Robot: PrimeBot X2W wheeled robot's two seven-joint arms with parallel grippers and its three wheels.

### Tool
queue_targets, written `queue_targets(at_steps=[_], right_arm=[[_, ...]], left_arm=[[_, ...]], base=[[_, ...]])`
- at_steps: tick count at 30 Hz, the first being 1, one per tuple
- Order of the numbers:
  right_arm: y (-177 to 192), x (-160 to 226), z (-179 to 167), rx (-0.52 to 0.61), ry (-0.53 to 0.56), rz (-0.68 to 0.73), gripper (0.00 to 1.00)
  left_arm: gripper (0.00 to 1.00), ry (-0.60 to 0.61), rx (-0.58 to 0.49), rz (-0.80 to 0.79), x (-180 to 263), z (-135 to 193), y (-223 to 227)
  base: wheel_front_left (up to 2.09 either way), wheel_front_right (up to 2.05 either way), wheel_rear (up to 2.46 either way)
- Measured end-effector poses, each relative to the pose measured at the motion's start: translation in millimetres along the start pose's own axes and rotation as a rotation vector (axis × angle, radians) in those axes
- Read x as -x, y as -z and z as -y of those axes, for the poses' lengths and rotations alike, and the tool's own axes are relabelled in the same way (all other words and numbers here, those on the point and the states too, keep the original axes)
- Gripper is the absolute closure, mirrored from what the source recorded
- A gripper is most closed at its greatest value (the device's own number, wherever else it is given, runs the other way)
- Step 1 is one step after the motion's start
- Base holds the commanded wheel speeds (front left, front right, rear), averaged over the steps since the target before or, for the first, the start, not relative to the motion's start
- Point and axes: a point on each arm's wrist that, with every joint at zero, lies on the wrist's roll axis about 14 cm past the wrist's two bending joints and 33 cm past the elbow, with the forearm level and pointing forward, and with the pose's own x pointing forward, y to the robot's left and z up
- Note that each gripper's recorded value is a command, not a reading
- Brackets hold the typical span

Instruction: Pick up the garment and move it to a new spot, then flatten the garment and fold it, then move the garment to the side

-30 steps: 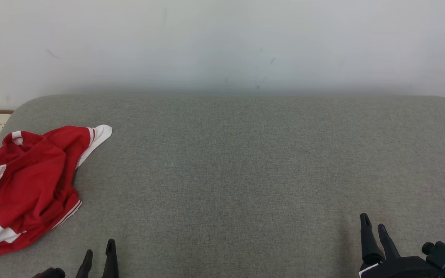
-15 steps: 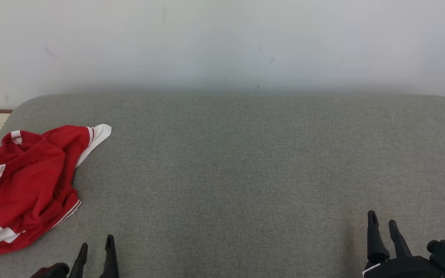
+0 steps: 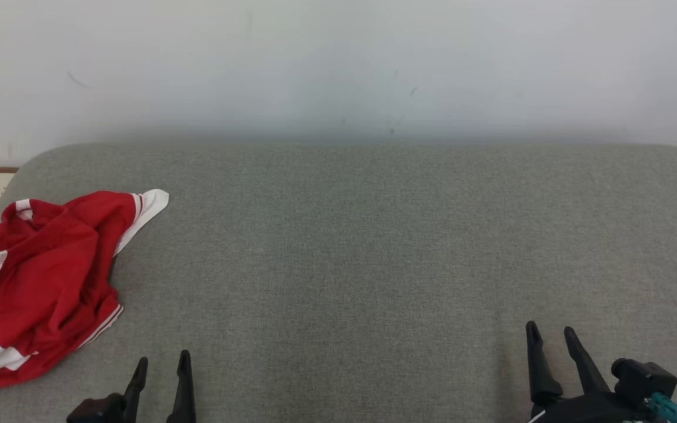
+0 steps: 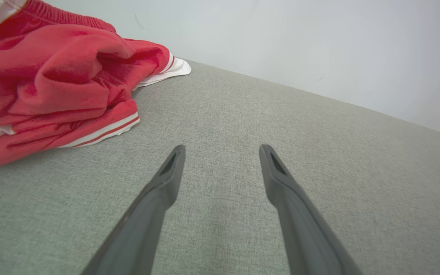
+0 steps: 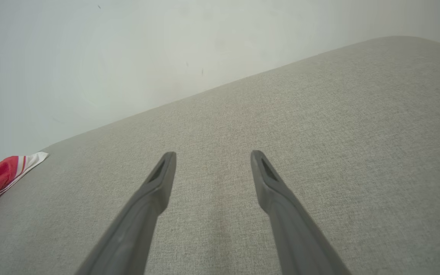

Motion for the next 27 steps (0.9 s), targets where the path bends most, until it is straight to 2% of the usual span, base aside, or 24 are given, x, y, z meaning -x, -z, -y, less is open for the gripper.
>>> queue_targets(at_steps=[7,15,27], right_arm=[[11,3,-11,0.08,-0.049,-0.032,0.0],[6,2,-5,0.171,-0.044,-0.017,0.0],[5,3,-6,0.249,-0.057,-0.004,0.0]], left_arm=[[0.0,0.036,-0.06,0.014,1,8,0],[0.0,0.052,-0.129,0.021,1,11,2],[0.0,0.048,-0.184,0.043,0,10,0]], base=[[0.0,0.0,0.0],[0.0,0.0,0.0],[0.0,0.0,0.0]])
